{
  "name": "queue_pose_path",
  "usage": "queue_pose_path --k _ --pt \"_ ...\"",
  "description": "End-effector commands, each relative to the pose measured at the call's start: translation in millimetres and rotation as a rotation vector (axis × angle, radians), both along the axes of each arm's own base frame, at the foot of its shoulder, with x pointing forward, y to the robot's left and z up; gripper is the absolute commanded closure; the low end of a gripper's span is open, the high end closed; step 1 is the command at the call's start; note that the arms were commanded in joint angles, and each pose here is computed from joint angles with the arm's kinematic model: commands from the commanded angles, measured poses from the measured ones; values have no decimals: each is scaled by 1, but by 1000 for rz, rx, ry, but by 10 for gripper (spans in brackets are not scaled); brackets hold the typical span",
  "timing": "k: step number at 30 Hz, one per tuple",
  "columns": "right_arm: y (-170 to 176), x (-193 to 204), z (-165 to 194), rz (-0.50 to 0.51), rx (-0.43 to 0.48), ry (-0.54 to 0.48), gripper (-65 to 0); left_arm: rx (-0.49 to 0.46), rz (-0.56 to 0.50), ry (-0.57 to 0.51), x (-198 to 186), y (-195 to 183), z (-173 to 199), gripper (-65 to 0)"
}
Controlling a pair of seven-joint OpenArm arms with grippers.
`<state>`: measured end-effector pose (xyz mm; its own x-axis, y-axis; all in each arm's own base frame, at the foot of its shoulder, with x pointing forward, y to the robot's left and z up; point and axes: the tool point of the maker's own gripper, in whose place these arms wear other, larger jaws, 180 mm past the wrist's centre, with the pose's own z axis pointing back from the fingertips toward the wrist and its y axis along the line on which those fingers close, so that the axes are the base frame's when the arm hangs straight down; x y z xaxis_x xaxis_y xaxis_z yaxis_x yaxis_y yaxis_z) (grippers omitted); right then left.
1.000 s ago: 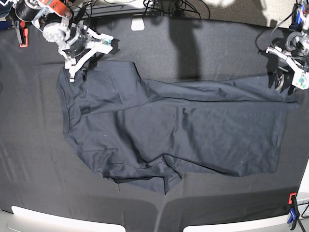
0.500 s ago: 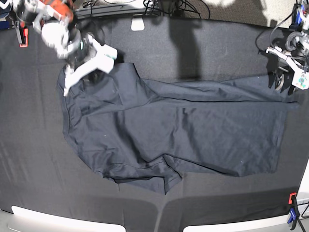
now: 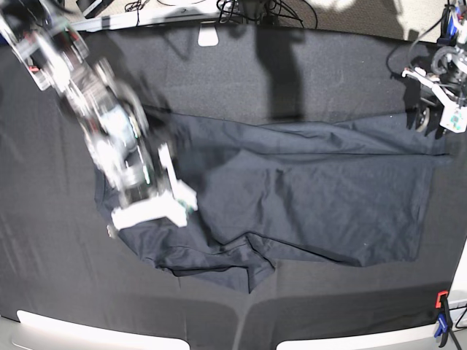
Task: Layout the t-shirt on the table in an organized manner, then fold the t-shirt properly
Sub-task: 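Lower the right gripper onto the folded shirt and press it flat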
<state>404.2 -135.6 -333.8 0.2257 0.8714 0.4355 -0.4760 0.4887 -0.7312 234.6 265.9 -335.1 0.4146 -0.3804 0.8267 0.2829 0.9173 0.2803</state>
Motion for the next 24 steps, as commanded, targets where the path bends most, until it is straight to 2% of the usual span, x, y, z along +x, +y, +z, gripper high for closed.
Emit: queue_pose_path --k 1,10,18,21,24 --pt "0 23 27 -7 11 -87 0 8 -5 -48 6 2 14 -230" --pt "14 79 35 -57 52 -100 0 8 -5 -48 6 2 14 -230" --pt "21 91 22 -74 65 -64 0 8 -5 -47 6 2 14 -230" --pt "19 89 19 -78 52 -50 0 8 -5 -47 6 2 14 -230" --pt "4 82 17 -149 -26 -19 0 8 -5 -47 6 2 14 -230"
